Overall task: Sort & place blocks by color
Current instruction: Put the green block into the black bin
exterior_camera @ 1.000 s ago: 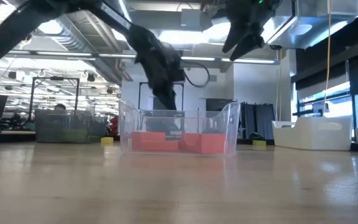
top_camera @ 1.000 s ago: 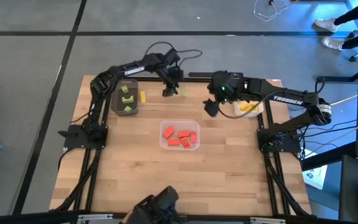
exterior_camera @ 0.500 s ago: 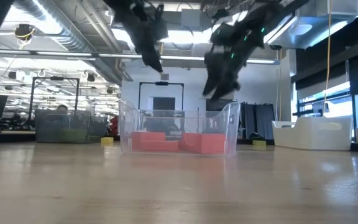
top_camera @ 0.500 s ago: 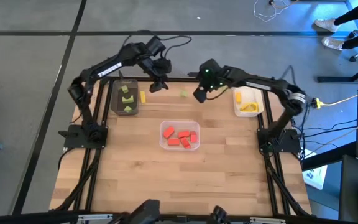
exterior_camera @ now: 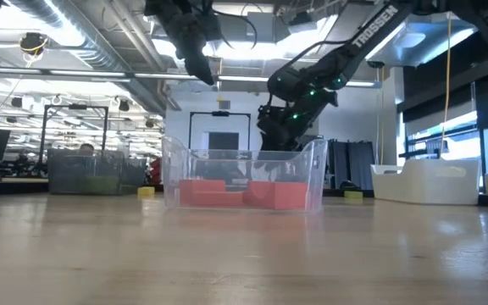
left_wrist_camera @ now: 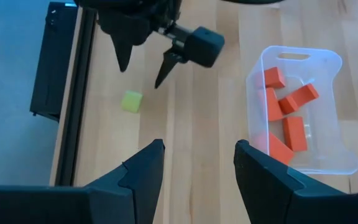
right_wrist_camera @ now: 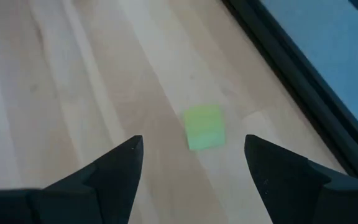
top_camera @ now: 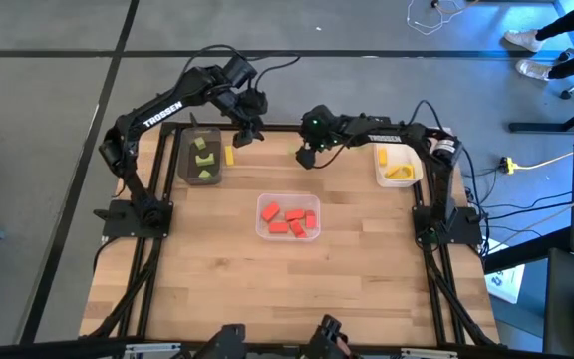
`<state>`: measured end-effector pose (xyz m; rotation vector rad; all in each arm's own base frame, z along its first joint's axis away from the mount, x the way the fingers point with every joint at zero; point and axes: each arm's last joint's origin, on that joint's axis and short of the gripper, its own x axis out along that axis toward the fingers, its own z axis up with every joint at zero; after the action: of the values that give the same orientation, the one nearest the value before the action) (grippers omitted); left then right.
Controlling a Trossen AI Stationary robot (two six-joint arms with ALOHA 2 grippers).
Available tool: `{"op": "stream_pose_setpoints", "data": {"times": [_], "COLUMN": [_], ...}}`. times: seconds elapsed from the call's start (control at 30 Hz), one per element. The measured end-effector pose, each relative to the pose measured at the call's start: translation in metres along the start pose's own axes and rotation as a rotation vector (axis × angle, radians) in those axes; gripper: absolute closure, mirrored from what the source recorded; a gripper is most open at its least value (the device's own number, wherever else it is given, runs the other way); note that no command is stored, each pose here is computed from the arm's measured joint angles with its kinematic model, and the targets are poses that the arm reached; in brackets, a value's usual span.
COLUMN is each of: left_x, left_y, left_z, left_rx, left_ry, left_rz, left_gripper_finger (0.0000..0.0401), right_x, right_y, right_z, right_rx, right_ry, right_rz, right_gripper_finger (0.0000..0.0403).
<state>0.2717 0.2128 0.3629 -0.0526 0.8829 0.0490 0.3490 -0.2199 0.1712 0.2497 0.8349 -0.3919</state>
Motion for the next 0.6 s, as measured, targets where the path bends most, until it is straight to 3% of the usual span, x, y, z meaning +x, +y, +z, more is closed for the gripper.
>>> {"op": "stream_pose_setpoints", "data": {"times": [0.37, 0.6], "left_x": [0.0002, 0.0001], "left_y": [0.0003, 0.0006], "left_z": [0.0, -0.0001], "left_rx": [0.0, 0.002], "left_ry": [0.0, -0.001], "left_rz": [0.001, 0.002], "left_gripper_finger": [0.0219, 0.0219], "right_x": [0.0042, 0.0042], "right_y": [-0.0051, -0.0037], "right_z": [-0.0004, -0.002], "right_rx": [0.132, 0.199], "right_ry": [-0.013, 0.004], "right_rz": [-0.068, -0.025], "right_gripper_finger": [0.0131, 0.0224]}}
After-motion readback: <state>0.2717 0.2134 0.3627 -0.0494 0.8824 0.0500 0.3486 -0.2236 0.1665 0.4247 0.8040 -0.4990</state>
